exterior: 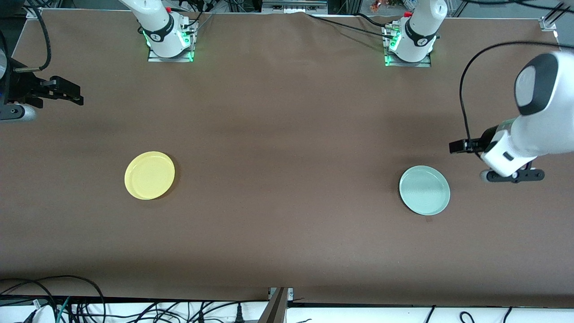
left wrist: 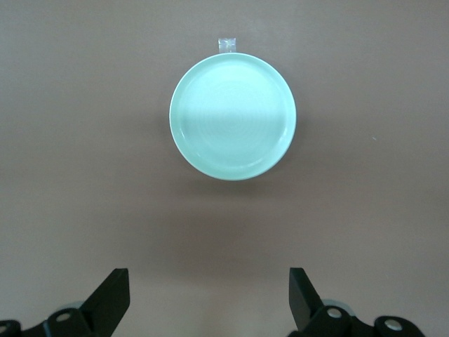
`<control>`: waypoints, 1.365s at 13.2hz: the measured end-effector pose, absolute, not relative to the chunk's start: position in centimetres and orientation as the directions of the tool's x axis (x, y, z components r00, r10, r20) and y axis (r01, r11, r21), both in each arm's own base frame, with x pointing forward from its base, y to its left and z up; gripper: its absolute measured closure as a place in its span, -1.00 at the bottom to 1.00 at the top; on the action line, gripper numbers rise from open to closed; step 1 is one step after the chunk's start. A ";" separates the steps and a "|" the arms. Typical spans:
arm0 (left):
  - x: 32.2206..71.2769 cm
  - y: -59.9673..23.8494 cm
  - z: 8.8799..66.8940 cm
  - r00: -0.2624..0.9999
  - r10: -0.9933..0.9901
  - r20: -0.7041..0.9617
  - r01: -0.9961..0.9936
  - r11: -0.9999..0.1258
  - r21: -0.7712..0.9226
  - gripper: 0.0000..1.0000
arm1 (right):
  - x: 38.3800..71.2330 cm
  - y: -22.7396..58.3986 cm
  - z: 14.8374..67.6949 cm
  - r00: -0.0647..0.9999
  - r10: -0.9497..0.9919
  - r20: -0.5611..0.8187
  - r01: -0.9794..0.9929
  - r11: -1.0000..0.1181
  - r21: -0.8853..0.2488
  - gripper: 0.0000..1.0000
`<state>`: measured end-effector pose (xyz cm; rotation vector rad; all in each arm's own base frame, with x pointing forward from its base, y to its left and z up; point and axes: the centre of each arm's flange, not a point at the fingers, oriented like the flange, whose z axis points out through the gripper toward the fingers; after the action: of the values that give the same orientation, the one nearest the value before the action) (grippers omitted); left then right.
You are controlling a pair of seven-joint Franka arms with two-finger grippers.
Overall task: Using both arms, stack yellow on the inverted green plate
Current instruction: 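Move the left gripper down to the green plate's rim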
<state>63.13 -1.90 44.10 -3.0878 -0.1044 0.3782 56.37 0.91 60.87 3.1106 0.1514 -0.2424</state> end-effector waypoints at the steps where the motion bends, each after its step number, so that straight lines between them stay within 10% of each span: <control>1: 63.7 -1.5 42.5 0.968 0.076 -0.240 0.069 -0.997 -0.038 -1.00 | 56.4 0.9 60.9 0.983 0.095 -0.155 0.098 -0.995 0.010 -1.00; 18: 61.9 5.8 23.5 0.987 0.007 -0.158 0.005 -1.000 -0.011 -1.00 | 56.4 0.9 60.8 0.983 0.096 -0.156 0.099 -0.995 0.010 -1.00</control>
<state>61.89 5.78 23.48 -3.1211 -0.0089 0.2484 56.39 0.94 60.83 3.1105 0.1524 -0.2431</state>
